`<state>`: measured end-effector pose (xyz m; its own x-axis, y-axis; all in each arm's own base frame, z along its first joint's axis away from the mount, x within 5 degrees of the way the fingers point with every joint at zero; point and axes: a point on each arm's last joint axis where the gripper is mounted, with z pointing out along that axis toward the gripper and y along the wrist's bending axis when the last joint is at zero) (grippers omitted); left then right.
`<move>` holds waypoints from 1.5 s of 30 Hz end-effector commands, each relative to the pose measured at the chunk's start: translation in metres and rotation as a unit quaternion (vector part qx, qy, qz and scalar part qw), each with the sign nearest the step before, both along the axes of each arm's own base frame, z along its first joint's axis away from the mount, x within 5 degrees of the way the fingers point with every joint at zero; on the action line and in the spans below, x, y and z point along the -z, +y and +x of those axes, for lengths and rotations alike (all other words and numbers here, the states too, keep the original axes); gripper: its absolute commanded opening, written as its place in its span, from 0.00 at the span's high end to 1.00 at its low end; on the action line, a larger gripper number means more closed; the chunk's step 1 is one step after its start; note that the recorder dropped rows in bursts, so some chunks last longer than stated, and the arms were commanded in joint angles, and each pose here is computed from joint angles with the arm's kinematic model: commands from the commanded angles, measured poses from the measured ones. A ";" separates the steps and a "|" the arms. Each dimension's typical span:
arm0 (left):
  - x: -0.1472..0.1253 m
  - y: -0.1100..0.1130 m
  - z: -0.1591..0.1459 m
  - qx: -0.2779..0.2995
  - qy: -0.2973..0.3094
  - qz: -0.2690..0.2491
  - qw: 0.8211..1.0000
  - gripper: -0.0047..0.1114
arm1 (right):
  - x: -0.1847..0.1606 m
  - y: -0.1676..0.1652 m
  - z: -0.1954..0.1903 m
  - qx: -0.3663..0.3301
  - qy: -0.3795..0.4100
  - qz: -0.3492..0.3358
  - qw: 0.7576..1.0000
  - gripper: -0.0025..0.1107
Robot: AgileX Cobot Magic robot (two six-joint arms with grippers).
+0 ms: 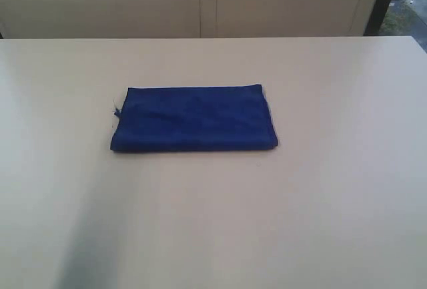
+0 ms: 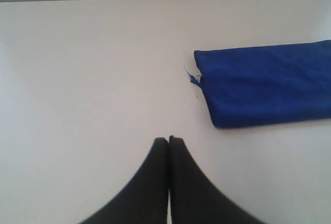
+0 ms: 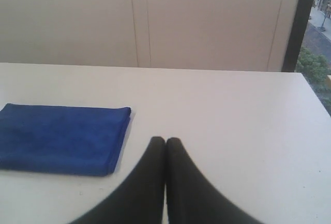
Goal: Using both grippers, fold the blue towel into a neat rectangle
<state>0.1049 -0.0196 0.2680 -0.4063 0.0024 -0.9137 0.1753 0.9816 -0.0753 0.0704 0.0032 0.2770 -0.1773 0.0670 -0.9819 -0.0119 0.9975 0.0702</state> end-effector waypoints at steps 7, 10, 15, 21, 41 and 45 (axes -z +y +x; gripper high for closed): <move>0.001 0.000 -0.001 0.000 0.001 -0.001 1.000 0.96 | -0.004 -0.002 -0.016 0.014 -0.047 -0.045 0.998 0.98; 0.001 0.000 -0.001 0.000 0.001 -0.001 1.000 0.96 | -0.004 -0.003 -0.018 0.018 -0.054 -0.035 0.998 0.98; 0.001 0.000 -0.001 0.000 0.001 -0.001 1.000 0.96 | 0.002 -0.004 -0.018 0.029 -0.049 -0.007 0.998 0.98; 0.001 0.000 -0.001 0.000 0.001 -0.001 1.000 0.96 | 0.015 -0.004 -0.015 0.029 -0.028 -0.007 0.999 0.98; 0.001 0.000 -0.001 0.000 0.001 -0.001 1.000 0.96 | 0.095 -0.004 -0.017 0.028 0.041 -0.003 0.999 0.98; 0.001 0.000 -0.001 0.000 0.001 -0.001 1.000 0.96 | 0.095 -0.004 -0.017 0.028 0.041 -0.003 0.999 0.98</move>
